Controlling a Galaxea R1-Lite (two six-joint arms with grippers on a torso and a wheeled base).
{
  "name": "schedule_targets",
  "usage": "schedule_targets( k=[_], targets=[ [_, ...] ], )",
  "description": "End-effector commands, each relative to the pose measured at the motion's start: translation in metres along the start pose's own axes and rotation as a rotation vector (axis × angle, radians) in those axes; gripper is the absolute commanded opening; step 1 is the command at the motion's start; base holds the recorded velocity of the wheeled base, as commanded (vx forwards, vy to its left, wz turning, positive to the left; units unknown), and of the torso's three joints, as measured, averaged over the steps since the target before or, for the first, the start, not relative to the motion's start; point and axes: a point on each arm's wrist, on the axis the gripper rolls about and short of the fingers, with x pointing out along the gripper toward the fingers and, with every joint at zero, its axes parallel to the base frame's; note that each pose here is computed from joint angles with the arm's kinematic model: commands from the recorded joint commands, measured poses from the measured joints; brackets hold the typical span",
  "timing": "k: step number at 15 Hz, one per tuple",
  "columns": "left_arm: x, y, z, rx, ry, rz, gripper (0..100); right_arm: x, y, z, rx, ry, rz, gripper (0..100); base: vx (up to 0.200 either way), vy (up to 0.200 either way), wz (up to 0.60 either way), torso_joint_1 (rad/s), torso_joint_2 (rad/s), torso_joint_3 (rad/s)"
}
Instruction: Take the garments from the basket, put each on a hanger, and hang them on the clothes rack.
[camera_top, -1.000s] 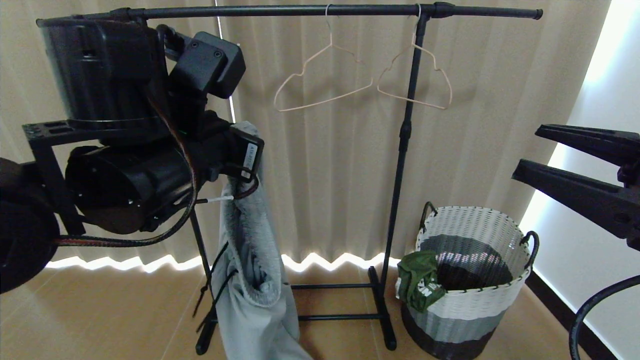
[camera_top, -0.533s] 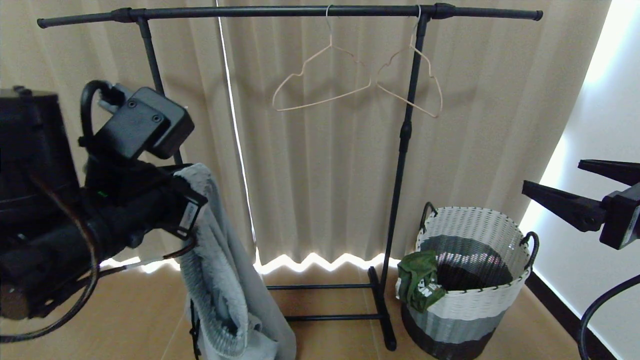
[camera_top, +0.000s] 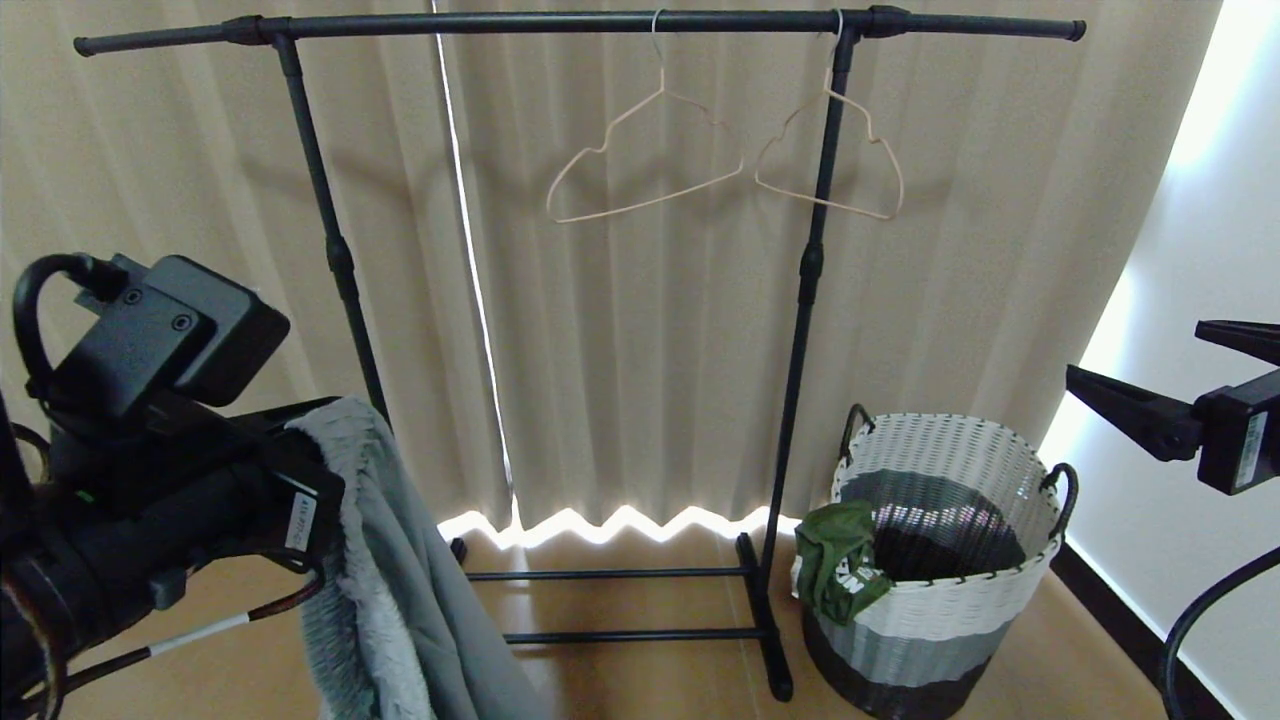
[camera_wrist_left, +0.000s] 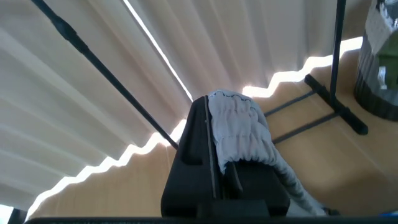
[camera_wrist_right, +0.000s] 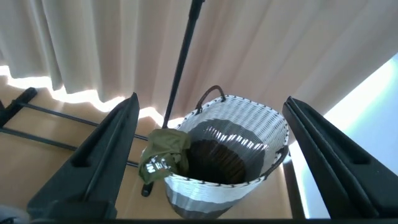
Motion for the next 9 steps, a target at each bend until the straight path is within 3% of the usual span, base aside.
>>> schedule_targets(
  k=[1, 5, 9],
  targets=[
    [-0.006, 0.004, 0.001, -0.006, -0.020, 0.008, 0, 0.004, 0.000, 0.000, -0.002, 0.007, -0.007, 100, 0.000, 0.000, 0.00, 0.000, 0.00, 0.000],
    [-0.006, 0.002, -0.002, 0.000, -0.011, 0.003, 0, 0.007, -0.007, -0.001, -0.006, -0.003, -0.055, 100, 0.000, 0.000, 0.00, 0.000, 0.00, 0.000],
    [-0.005, 0.002, -0.001, 0.018, -0.010, 0.005, 0, 0.006, -0.017, -0.019, -0.106, 0.033, -0.142, 100, 0.000, 0.000, 0.00, 0.000, 0.00, 0.000]
  ],
)
